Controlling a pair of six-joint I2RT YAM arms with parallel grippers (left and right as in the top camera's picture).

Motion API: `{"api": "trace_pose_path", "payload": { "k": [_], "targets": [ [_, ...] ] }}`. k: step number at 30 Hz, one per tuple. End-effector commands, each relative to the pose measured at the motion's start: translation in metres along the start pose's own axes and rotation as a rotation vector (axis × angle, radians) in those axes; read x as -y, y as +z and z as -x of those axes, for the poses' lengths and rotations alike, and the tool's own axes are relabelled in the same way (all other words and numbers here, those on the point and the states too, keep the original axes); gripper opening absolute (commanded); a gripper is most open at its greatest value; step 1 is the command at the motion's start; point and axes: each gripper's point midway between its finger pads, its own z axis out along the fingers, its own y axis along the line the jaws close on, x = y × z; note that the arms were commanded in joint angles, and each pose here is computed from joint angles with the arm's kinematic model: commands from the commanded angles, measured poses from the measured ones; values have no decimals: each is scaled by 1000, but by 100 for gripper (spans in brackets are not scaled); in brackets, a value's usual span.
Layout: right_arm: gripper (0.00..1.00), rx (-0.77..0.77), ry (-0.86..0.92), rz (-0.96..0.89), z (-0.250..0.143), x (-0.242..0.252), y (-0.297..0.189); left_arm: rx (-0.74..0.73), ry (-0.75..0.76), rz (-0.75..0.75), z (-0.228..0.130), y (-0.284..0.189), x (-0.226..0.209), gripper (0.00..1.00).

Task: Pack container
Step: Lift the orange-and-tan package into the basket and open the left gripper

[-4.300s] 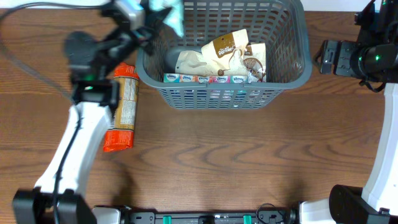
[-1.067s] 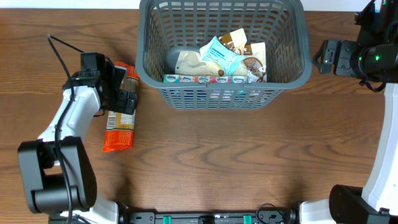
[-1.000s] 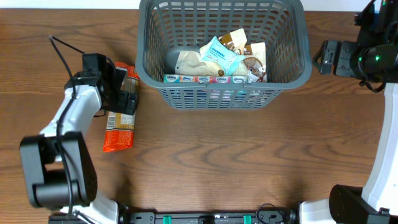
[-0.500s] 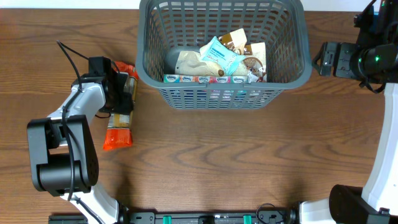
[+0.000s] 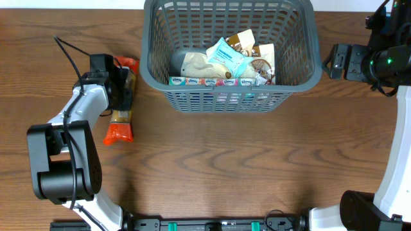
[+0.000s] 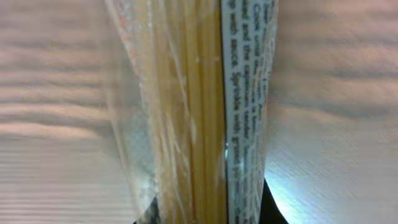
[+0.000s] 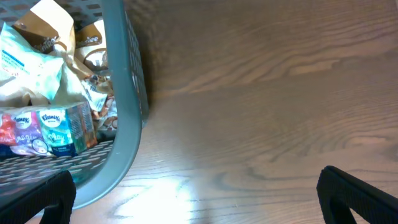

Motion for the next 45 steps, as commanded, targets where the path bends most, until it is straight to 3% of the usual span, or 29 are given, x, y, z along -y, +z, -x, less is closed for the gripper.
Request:
{"api": "trace_pose_path", "payload": {
  "k": [1,5,9,12,16,19,26,34,39,45],
  "targets": [
    [99,7,11,8,0,-3,-3,246,-63,223,70,-71,-59,6],
    [99,3,11,8,-1,-3,-3,551,-126,303,130,-178,-95,6],
    [99,3,14,8,-1,-3,-3,830,-148,364,164,-285,-107,6],
    [99,3,14,8,-1,-3,-3,1048,-95,297,183,-348,-89,5],
    [99,-1,14,8,-2,-3,-3,1222,11,151,195,-392,-56,6],
    [99,-15,17,6,-5,-3,-3,1286,76,9,200,-404,-28,6],
    [99,-19,16,6,-6,-3,-3,1397,529,-511,194,-418,91,6],
    [99,-25,16,5,-7,-2,-3,1359,990,-1041,134,-416,194,6],
    [99,-27,15,5,-8,-2,-3,1273,1096,-1244,106,-409,222,6],
    [99,-37,15,4,-11,-2,-4,1217,1052,-1279,113,-386,226,6]
  ]
}}
